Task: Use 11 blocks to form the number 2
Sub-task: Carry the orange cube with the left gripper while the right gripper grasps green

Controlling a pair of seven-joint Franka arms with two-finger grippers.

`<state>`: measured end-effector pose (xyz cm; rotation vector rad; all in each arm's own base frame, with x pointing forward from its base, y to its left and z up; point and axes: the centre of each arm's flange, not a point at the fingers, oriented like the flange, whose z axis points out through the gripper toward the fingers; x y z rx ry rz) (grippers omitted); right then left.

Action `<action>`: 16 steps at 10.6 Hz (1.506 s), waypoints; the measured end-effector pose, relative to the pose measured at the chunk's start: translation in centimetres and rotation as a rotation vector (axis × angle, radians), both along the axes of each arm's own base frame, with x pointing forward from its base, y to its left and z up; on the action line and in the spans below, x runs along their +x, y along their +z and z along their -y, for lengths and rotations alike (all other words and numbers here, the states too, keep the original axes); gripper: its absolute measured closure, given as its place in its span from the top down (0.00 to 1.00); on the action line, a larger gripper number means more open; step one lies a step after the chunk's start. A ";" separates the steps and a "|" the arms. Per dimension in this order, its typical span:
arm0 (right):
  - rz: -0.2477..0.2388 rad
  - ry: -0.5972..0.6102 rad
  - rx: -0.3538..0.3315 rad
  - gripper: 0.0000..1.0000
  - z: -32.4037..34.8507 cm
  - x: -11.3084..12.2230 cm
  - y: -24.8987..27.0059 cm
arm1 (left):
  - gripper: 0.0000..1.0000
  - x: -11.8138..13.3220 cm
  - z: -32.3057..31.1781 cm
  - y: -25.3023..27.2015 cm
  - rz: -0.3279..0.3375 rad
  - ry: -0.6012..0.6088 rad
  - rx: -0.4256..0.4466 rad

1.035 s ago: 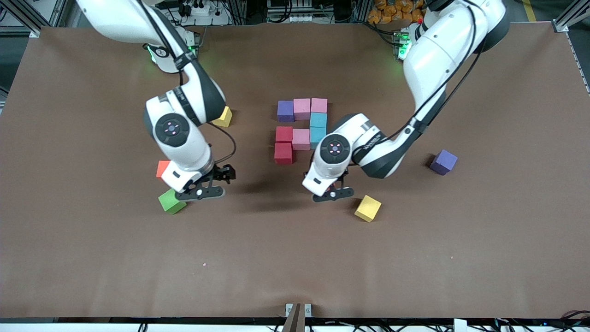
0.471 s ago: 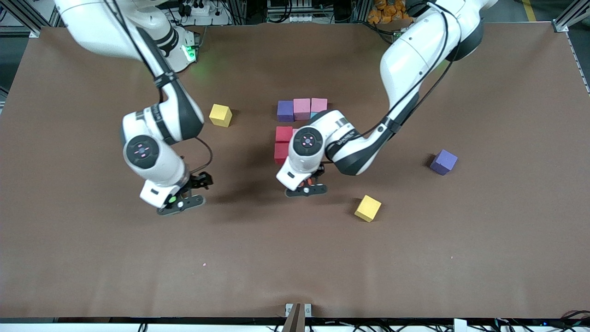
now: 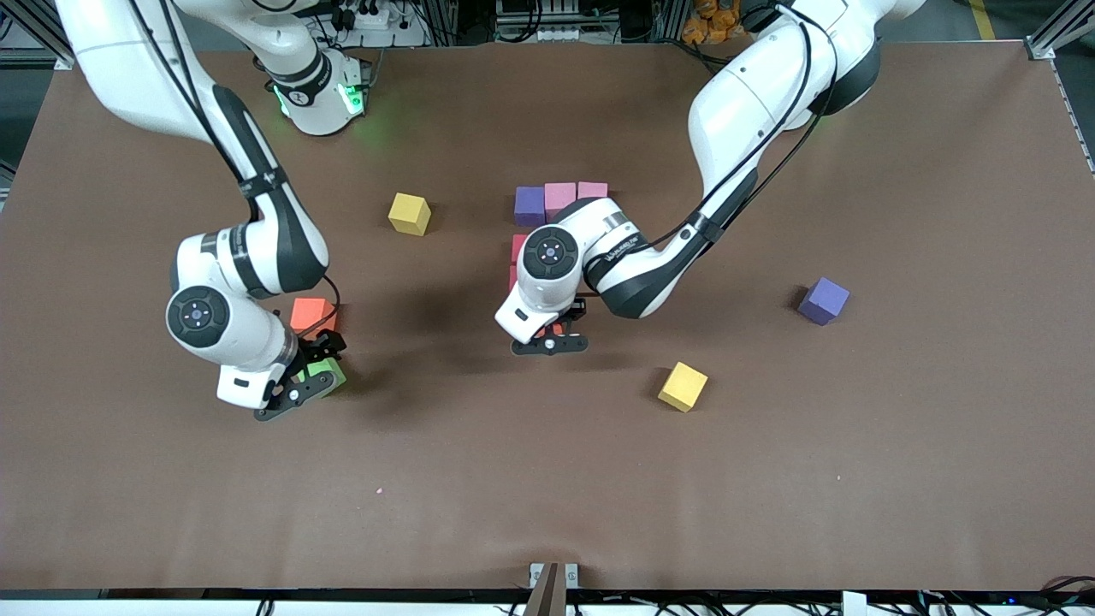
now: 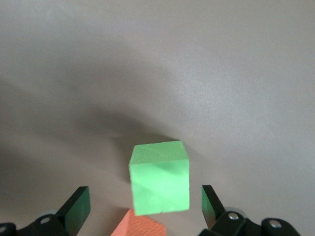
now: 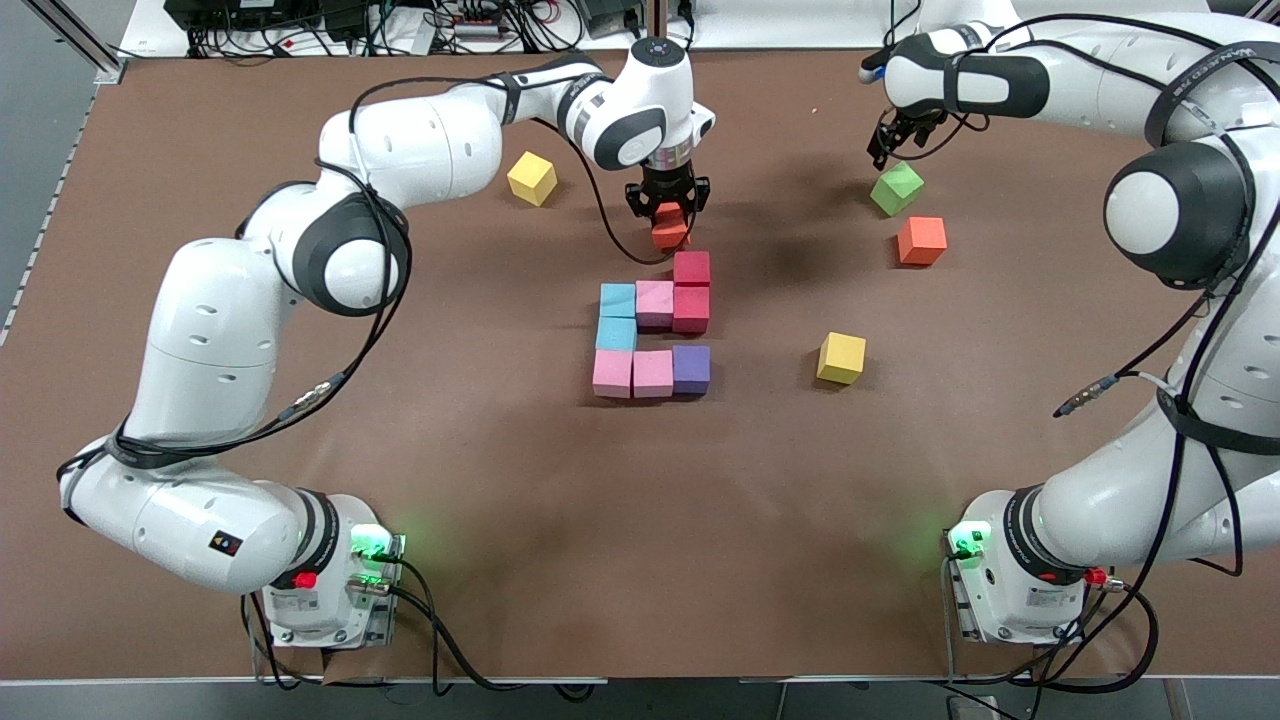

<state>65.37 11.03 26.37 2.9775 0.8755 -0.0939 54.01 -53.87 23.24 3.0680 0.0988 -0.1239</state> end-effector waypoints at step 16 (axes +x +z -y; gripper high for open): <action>-0.013 0.058 0.020 1.00 0.8 -1.3 -7.6 | 0.55 -0.8 1.6 -1.1 -0.008 0.001 -0.046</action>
